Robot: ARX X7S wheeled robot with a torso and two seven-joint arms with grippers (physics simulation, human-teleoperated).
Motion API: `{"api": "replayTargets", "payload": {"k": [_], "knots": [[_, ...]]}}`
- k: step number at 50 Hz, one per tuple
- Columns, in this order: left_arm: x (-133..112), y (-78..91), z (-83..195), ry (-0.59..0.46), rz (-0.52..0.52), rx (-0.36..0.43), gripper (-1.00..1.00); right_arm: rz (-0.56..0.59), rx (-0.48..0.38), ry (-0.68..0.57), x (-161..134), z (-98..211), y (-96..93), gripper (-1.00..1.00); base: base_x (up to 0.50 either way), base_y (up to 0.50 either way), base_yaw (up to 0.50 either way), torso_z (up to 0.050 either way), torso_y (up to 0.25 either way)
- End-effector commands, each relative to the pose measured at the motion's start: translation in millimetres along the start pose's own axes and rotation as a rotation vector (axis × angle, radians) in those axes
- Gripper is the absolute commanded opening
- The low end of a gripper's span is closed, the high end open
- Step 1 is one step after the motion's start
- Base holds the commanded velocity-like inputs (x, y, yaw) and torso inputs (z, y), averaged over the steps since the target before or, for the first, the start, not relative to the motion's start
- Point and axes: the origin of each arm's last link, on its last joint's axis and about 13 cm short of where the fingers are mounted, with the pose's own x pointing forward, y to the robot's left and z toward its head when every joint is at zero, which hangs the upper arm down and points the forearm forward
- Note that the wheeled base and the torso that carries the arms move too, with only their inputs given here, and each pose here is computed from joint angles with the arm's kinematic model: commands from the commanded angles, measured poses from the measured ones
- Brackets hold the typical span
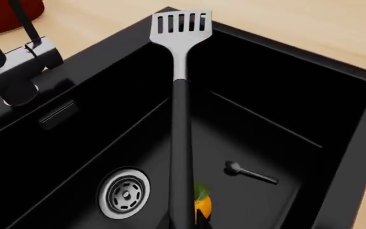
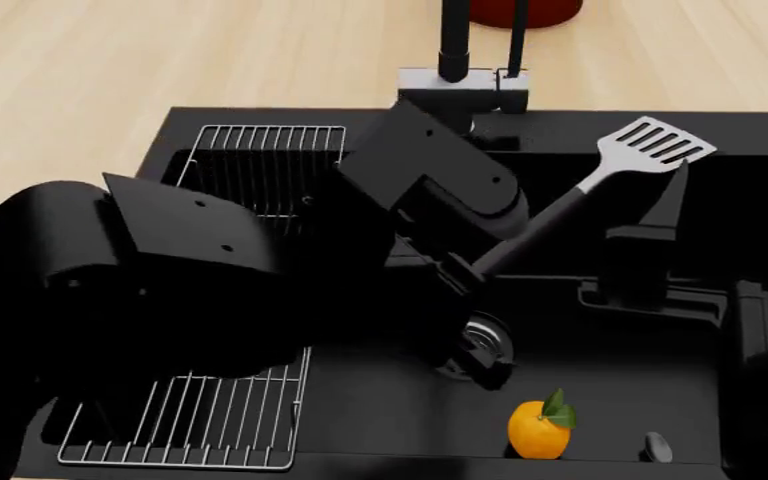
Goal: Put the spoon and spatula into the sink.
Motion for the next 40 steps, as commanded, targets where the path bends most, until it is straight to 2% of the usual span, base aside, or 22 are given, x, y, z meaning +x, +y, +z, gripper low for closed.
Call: {"api": "replayTargets", "payload": {"k": [1,12,25,40], "knots": [[21.1,-1.2,-1.6,0.035,0.000,0.041,-1.00,-0.002,0.003,-0.003,-2.1,-0.2,-0.9,1.00,0.00,0.00,0.00,0.000,0.000],[34.1,2.5,-22.9,0.129,0.032,0.078,-1.00,-0.001,0.009,-0.004,-4.2,-0.3,-1.4,1.00,0.00,0.00,0.00,0.000,0.000],[39.1,7.9,-37.8,0.176,0.051,0.070,-1.00,-0.005,0.015,-0.006,-6.4,-1.6,-2.4,1.00,0.00,0.00,0.00,0.000,0.001],[42.0,6.4,-51.1,0.229,0.045,0.107,-1.00,-0.012,0.019,-0.003,-7.0,-2.9,-3.1,1.00,0.00,0.00,0.00,0.000,0.000]]}}
